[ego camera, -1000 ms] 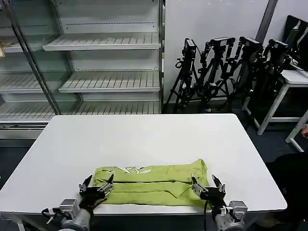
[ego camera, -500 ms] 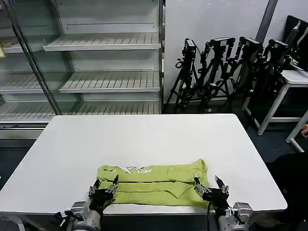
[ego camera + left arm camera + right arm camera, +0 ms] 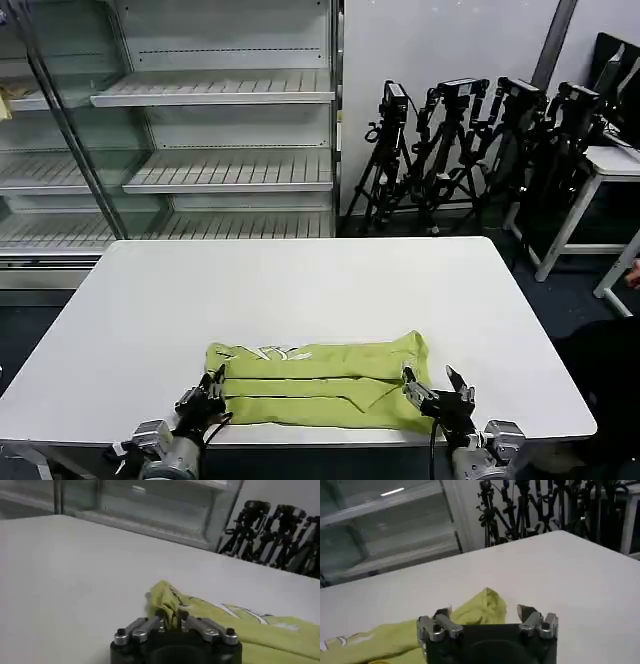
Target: Fold and organize the clothes.
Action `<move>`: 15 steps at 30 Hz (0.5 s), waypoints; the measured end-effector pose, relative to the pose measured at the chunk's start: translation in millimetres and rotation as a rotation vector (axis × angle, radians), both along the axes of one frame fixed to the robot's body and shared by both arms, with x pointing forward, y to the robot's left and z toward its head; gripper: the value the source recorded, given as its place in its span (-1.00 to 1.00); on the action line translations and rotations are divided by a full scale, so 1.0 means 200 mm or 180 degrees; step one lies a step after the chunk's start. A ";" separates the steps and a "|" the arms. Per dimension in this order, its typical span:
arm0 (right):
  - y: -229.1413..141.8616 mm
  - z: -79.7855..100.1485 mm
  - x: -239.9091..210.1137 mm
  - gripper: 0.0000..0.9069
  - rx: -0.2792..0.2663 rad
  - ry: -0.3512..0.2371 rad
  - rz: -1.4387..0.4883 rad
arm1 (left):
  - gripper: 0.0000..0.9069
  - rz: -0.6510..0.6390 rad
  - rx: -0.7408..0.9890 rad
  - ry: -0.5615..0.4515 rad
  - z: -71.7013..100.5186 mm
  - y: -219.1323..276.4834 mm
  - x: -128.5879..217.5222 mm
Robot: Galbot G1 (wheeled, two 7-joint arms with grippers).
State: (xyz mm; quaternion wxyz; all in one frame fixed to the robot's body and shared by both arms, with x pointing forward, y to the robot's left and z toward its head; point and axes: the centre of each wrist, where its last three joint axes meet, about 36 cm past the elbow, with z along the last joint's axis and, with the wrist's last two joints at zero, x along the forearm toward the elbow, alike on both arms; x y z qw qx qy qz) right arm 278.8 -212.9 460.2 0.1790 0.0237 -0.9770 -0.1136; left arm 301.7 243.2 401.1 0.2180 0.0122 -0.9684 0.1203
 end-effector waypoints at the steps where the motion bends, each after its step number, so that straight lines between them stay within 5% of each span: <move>1: 0.00 0.00 0.00 1.00 0.0004 0.0002 -0.0001 | -0.91 0.0018 -0.0026 0.0006 0.00 0.02 0.00; 15: -0.01 0.00 0.01 1.00 0.0021 -0.0018 -0.0031 | -0.91 0.0379 -0.0227 0.0032 0.10 0.37 0.05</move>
